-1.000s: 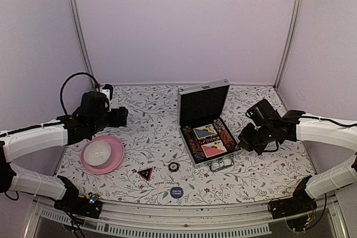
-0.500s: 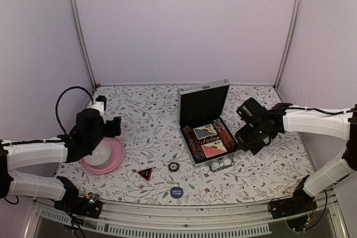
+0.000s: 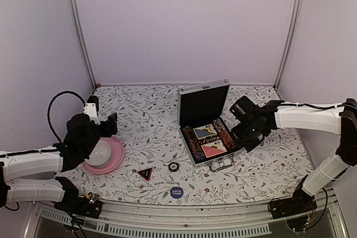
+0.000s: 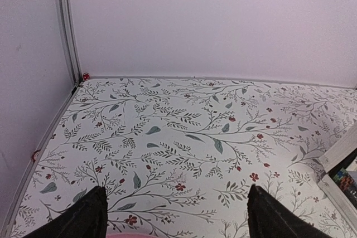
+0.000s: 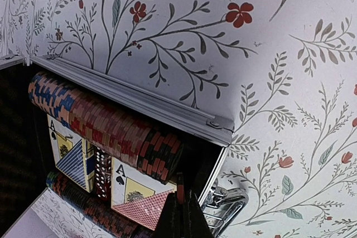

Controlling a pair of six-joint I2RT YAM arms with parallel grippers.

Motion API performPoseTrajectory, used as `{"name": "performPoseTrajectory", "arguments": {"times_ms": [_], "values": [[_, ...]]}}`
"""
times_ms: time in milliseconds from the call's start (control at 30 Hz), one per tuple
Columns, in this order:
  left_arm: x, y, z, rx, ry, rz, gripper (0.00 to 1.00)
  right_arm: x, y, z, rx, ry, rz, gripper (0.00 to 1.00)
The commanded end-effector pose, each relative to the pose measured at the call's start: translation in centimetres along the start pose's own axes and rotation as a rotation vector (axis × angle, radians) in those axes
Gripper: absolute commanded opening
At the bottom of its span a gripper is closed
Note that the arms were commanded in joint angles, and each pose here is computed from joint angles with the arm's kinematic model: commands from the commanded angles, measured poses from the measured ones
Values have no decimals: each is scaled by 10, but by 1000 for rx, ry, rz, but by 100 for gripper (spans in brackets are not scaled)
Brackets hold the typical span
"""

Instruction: Pack up texas hold em set

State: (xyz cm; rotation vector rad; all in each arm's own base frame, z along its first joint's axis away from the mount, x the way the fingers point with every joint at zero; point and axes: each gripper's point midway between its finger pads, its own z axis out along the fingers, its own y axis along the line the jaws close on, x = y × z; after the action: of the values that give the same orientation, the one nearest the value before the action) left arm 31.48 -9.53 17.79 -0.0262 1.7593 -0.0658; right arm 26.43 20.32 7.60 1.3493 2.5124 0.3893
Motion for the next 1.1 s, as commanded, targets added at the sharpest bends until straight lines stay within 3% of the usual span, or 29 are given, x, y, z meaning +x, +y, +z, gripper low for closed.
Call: {"name": "performPoseTrajectory", "arguments": {"times_ms": [0,567,867,1067], "values": [[-7,2,0,3,-31,-4,87,-4,9,1,-4,-42,33,2],[-7,-2,1,20,-28,1,87,-4,16,8,3,-65,45,2],[-5,-5,4,29,-16,10,88,-4,19,10,-11,-63,46,24],[-5,-5,3,29,-16,10,88,-3,21,8,-21,-61,44,25]]}}
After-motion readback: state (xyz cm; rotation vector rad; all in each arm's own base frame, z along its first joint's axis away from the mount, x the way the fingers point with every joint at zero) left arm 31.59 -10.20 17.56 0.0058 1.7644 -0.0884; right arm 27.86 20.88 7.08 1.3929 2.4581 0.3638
